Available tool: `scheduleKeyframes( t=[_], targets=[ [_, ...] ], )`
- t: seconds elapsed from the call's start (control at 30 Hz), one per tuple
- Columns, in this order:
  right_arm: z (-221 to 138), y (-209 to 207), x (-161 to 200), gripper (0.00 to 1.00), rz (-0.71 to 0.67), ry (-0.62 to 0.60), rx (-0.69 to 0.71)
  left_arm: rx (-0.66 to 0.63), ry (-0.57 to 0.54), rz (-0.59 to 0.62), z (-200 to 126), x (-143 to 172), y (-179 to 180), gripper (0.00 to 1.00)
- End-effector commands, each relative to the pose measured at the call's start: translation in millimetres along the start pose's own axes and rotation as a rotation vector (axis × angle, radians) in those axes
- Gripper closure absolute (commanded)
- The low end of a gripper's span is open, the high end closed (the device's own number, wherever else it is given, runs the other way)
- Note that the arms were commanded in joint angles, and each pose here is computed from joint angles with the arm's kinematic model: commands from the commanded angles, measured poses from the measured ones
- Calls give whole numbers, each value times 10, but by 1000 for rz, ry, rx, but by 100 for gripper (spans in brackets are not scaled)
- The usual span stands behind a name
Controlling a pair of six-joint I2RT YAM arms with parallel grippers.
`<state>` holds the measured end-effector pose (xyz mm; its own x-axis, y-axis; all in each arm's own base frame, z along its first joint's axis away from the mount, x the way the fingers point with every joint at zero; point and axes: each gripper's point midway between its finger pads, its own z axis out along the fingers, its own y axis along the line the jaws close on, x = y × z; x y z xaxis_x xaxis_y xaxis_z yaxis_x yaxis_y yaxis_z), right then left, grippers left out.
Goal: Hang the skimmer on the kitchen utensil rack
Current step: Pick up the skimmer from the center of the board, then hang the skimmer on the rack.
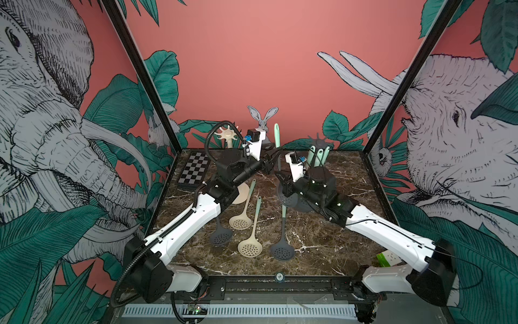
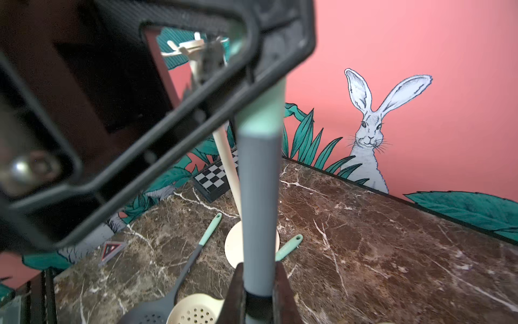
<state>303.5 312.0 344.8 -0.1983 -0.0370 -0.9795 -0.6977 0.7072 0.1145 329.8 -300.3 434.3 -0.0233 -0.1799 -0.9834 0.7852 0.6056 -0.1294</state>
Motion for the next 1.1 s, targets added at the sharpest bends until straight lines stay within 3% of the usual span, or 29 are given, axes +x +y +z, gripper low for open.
scheduleKeyframes(
  t=[0.0, 0.13, 0.27, 0.47, 0.63, 0.83, 1.07],
  targets=[
    [-377, 50, -358, 100, -132, -60, -25, -73, -36, 89, -154, -171, 90, 54],
    [-786, -94, -384, 100, -181, -34, 48, -102, -43, 116, -214, -200, 147, 51],
    [-1150, -468, -292, 100, -199, 15, 238, -83, -76, 121, -252, -246, 141, 48],
    [-1474, -632, -297, 100, -171, -29, 324, -14, -112, 119, -270, -310, 21, 44],
    [-1758, -810, -285, 100, -191, -27, 441, -35, -104, 132, -292, -301, 61, 44],
    [-1752, -1209, 59, 100, -180, 78, 607, -41, -103, 121, -279, -271, 119, 44],
    [-1772, -1548, 256, 100, -140, 74, 754, -57, -91, 110, -271, -216, 209, 44]
  ],
)
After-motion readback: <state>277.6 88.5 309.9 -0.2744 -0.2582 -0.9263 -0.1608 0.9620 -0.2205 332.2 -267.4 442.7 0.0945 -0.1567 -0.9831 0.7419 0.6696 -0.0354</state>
